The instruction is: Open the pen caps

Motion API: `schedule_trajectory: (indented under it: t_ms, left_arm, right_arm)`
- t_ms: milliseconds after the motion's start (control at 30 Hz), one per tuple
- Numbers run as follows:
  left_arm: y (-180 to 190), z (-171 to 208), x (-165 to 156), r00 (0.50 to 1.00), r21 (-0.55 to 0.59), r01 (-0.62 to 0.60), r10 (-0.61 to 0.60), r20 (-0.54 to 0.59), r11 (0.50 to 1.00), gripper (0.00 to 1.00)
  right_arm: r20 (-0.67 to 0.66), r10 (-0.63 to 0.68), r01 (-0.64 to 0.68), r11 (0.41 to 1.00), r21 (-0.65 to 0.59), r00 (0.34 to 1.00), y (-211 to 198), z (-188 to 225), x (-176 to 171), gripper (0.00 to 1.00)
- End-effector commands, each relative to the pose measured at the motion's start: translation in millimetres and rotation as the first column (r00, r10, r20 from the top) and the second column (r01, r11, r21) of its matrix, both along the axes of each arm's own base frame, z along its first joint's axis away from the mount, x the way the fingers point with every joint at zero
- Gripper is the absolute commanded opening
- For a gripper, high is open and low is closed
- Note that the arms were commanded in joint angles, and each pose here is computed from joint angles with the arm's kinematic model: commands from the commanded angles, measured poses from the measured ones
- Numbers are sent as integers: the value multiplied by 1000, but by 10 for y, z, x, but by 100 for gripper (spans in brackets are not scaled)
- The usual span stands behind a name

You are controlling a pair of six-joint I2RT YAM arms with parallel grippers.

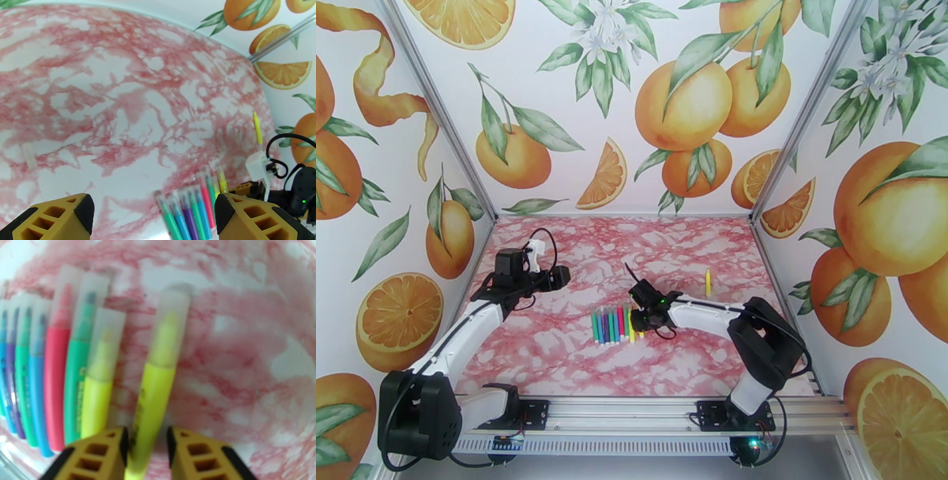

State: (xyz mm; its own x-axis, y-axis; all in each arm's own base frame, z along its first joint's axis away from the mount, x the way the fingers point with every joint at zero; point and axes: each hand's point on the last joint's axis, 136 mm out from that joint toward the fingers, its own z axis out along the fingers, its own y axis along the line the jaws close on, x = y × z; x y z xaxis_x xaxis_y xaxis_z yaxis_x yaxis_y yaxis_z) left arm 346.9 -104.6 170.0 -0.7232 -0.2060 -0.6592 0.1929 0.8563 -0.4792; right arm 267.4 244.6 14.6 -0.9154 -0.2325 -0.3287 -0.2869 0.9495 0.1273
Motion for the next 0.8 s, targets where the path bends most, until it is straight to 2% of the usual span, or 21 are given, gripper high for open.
schedule_trajectory:
  t_ms: [0,467,767]
  left_arm:
    - [6,25,-35,1000,13,3,-3,19,1000,84]
    - [46,-12,-14,1000,27,-19,19,15,999,84]
    - [-2,14,15,1000,1,-3,3,28,1000,84]
  right_arm:
    - [3,-13,14,992,-124,1000,-193,-89,6,34]
    - [-7,2,-4,972,-236,1000,-239,-216,9,28]
    - [25,7,-1,979,-204,1000,-200,-123,55,23]
